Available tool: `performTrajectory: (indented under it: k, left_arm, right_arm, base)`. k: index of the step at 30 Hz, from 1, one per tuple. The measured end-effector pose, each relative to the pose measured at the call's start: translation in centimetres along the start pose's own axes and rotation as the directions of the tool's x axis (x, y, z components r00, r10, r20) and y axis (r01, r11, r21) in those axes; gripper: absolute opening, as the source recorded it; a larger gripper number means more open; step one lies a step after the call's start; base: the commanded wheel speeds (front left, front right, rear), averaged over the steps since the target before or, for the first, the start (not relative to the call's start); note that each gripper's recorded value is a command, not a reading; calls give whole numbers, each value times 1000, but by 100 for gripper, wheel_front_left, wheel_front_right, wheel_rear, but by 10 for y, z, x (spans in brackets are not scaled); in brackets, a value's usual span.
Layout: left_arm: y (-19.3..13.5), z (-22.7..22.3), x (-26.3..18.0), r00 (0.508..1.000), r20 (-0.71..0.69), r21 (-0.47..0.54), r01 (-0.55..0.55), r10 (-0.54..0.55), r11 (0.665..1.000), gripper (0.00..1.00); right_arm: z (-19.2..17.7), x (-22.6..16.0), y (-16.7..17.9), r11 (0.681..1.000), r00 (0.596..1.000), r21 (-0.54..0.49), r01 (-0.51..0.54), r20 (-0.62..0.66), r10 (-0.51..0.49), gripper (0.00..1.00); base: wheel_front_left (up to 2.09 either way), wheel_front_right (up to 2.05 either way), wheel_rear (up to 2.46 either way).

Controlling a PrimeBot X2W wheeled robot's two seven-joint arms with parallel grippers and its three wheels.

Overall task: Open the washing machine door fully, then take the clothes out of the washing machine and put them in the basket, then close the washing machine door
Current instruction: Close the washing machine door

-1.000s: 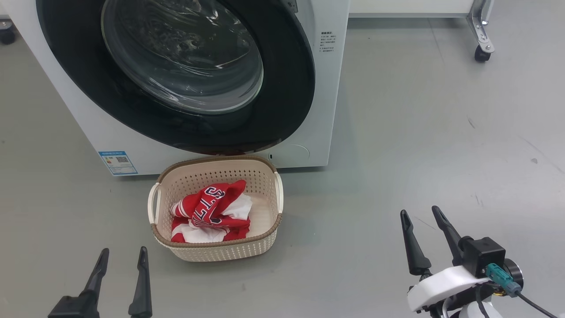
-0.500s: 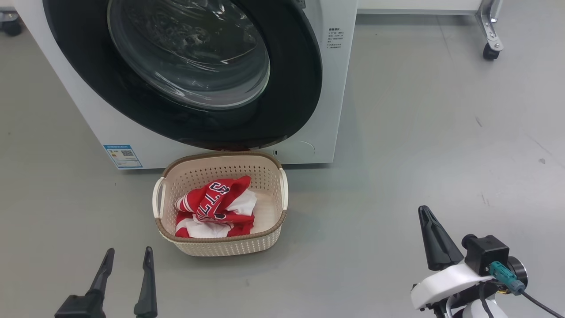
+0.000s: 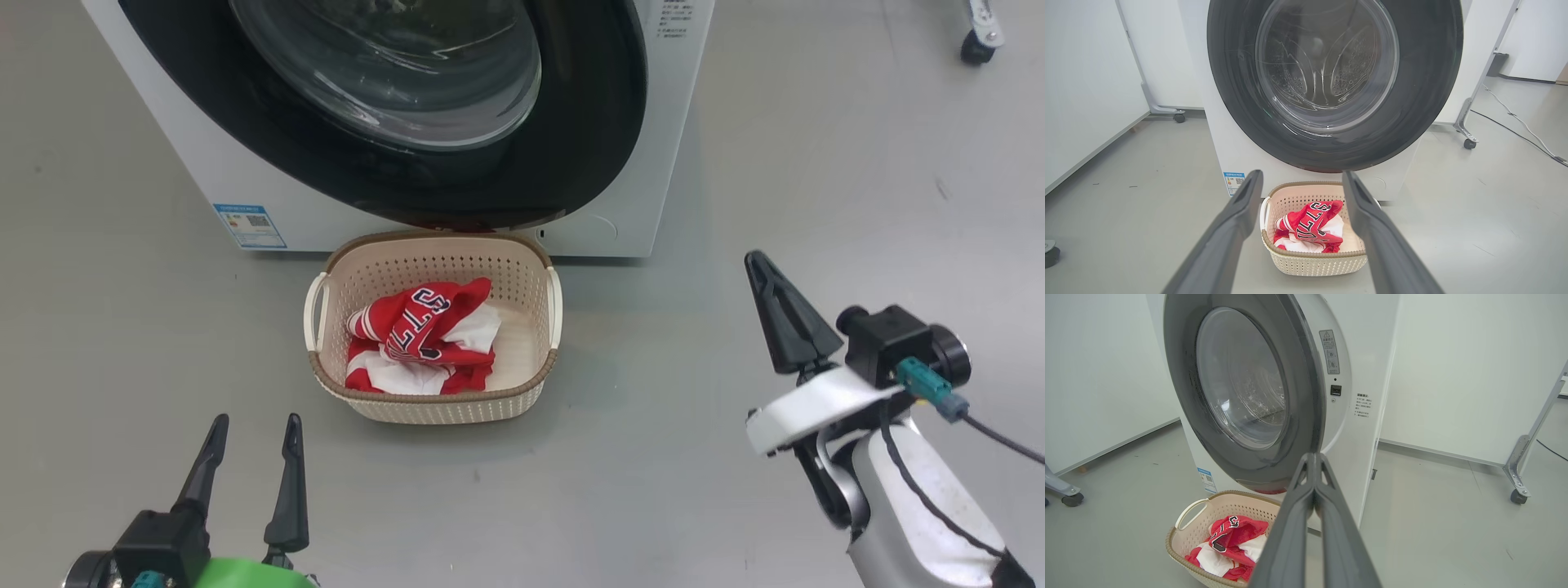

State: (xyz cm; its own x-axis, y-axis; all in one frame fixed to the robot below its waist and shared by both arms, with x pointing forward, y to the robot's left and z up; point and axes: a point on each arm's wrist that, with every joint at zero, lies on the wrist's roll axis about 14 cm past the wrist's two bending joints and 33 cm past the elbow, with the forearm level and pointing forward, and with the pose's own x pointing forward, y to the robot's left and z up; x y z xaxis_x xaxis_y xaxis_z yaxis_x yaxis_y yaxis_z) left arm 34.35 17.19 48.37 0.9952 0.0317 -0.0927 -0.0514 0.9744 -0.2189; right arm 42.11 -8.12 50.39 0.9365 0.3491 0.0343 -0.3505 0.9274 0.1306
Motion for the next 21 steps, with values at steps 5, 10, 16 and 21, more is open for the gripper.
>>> performTrajectory:
  k: [5,10,16,21]
  left_arm:
    - [2,0,10,1000,2,-2,-12,12,1000,100]
    - [6,-2,18,999,-4,-11,-31,31,999,100]
    - [9,-3,29,999,-1,-9,-41,41,999,100]
    - [11,-5,37,999,4,-13,-47,47,999,100]
  right_arm:
    - [18,37,9,997,997,-29,-67,45,69,0]
    - [31,71,20,990,988,-48,-132,74,135,0]
    - [40,111,32,981,977,-50,-186,97,190,0]
    - [40,141,38,974,970,-52,-219,95,223,0]
  base:
    - [0,0,0]
    - [0,0,0]
    - [0,0,0]
    - [0,0,0]
